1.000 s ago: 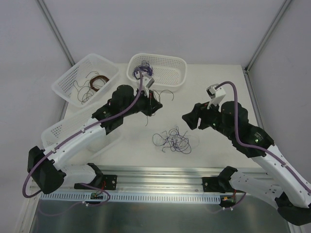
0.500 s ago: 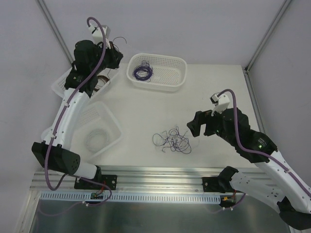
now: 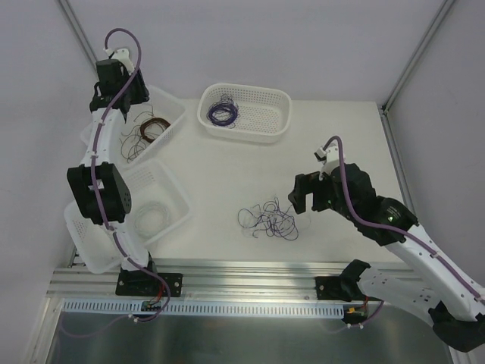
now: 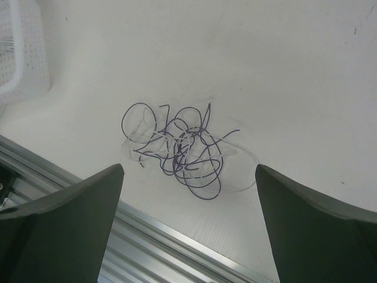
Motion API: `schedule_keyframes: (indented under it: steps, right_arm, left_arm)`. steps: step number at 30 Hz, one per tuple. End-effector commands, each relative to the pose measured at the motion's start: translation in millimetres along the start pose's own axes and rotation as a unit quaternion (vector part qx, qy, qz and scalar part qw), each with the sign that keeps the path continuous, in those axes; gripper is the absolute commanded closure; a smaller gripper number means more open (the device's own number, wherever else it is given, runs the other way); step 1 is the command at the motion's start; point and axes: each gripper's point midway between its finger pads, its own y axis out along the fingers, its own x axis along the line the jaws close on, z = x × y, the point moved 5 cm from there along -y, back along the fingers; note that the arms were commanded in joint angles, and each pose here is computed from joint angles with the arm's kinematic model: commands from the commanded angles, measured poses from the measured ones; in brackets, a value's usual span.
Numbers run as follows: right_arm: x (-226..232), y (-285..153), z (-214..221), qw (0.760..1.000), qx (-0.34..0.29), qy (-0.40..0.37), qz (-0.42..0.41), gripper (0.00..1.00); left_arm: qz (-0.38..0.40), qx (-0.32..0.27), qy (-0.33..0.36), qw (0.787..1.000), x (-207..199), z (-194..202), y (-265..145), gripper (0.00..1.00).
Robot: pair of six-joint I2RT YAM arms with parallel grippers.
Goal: Untangle the cables
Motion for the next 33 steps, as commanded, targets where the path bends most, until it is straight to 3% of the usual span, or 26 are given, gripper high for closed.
schedule_keyframes:
  steps: [1, 4, 11, 15, 17, 21, 33]
  right_arm:
    - [0.7, 5.3, -3.2, 1.000, -0.001, -0.015, 0.004, 0.00]
    - [2.4, 11.9, -1.7, 1.000, 0.011, -0.018, 0.003, 0.00]
    - [2.5, 14.7, 2.2, 1.000, 0.015, -0.015, 0.003, 0.00]
    - [-0.7, 16.3, 10.7, 1.000, 0.022, -0.008, 0.010, 0.00]
    - [-1.0, 19.2, 14.9, 1.000, 0.026, 0.000, 0.012, 0.00]
    - [-2.6, 30.0, 27.3, 0.999, 0.048, 0.010, 0.023, 0.00]
    - [-2.1, 71.3, 74.6, 0.990, 0.129, 0.052, 0.025, 0.02]
  left_arm:
    - [-0.035, -0.005, -0.029, 0.999, 29.2, -5.1, 6.6, 0.59]
    - [-0.045, 0.005, -0.044, 0.998, 38.7, 2.5, 9.6, 0.39]
    - [-0.016, 0.004, -0.106, 0.994, 19.1, 4.1, -23.6, 0.07]
    - [0.006, -0.006, -0.174, 0.985, -7.0, 4.1, -68.7, 0.02]
    - [0.025, 0.020, -0.196, 0.980, -27.2, 26.7, -80.4, 0.01]
    - [0.073, 0.032, -0.190, 0.979, -77.1, 49.8, -127.7, 0.01]
    - [0.210, 0.201, -0.140, 0.947, -202.6, 197.7, -208.8, 0.01]
